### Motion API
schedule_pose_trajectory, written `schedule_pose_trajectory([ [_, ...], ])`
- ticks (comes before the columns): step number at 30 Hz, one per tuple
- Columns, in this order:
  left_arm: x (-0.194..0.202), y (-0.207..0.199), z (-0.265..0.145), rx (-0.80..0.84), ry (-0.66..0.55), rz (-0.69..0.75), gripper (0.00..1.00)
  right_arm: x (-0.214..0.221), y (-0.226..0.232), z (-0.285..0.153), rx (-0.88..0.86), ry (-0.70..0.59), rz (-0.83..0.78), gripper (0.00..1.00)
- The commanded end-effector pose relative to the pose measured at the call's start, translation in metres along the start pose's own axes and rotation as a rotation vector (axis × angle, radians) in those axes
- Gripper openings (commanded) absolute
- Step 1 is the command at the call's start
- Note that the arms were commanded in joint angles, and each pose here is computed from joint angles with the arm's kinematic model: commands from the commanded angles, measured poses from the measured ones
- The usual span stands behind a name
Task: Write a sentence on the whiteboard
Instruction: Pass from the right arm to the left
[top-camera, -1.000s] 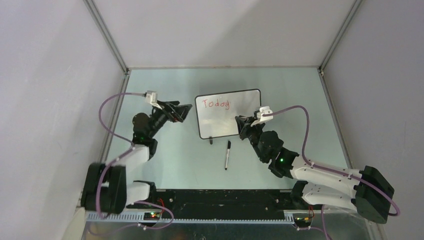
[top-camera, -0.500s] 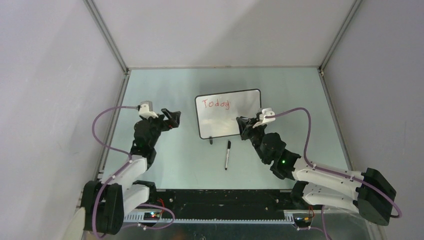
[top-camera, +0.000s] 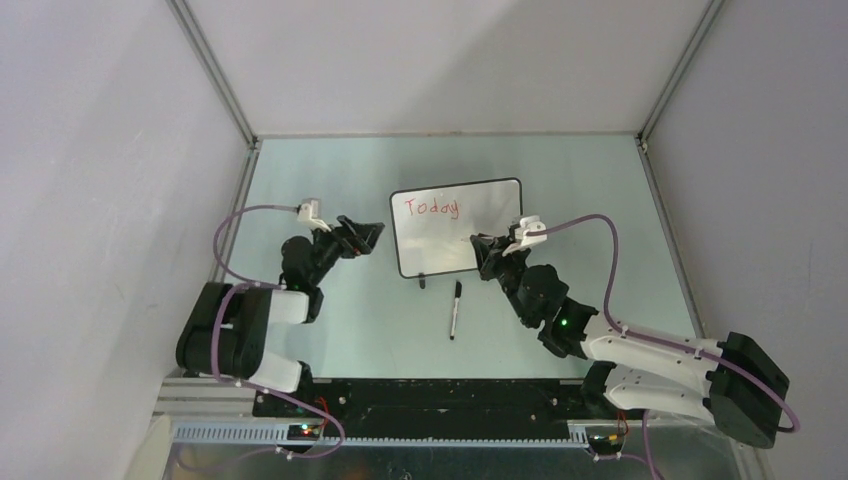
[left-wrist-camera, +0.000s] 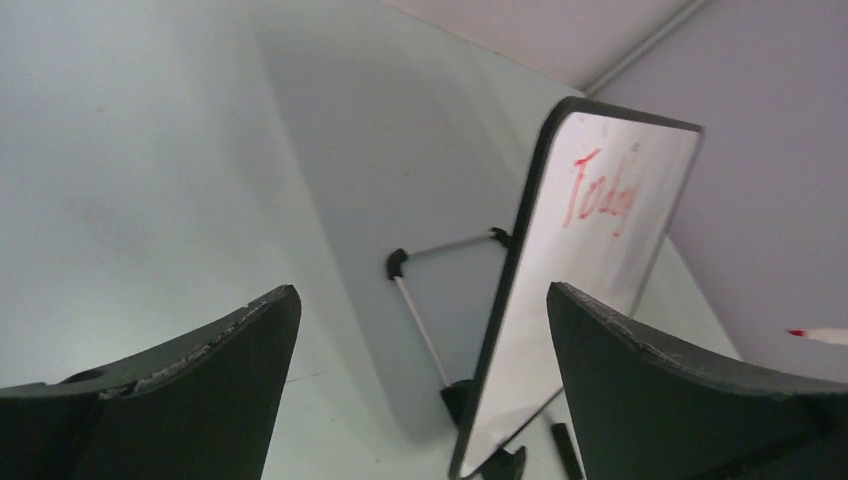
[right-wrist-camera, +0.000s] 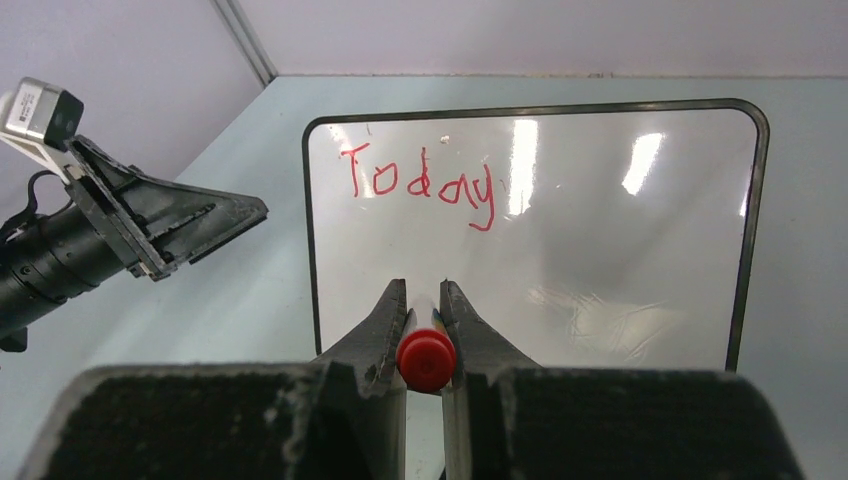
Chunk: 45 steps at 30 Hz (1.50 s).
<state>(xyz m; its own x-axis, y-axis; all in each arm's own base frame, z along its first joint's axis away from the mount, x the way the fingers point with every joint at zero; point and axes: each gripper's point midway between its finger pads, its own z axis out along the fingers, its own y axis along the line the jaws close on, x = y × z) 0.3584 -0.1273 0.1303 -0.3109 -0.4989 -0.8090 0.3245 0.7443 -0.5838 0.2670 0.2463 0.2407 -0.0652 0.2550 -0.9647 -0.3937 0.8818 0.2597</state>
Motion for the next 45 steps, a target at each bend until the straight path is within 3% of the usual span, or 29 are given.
schedule_pose_trajectory([
  [1, -0.051, -0.053, 0.001, 0.277, -0.172, 0.026, 0.99, -0.001, -0.002, 0.005, 0.012, -0.028, 0.002, 0.00],
  [5, -0.050, -0.062, 0.002, 0.353, -0.161, 0.025, 0.99, 0.001, -0.001, 0.006, 0.009, -0.027, -0.005, 0.00],
  [17, -0.042, -0.067, 0.035, 0.460, -0.062, -0.017, 0.72, 0.000, 0.000, 0.013, -0.002, -0.044, -0.028, 0.00],
  [28, -0.029, -0.059, 0.046, 0.458, -0.022, -0.033, 0.69, 0.001, 0.009, 0.032, -0.049, -0.075, -0.045, 0.00],
  [36, -0.019, -0.059, 0.053, 0.474, 0.014, -0.053, 0.63, 0.018, 0.018, 0.036, -0.096, 0.004, -0.071, 0.00],
  [45, -0.024, -0.057, 0.023, 0.395, -0.069, 0.026, 0.71, 0.021, 0.030, 0.029, -0.169, 0.039, -0.046, 0.00],
])
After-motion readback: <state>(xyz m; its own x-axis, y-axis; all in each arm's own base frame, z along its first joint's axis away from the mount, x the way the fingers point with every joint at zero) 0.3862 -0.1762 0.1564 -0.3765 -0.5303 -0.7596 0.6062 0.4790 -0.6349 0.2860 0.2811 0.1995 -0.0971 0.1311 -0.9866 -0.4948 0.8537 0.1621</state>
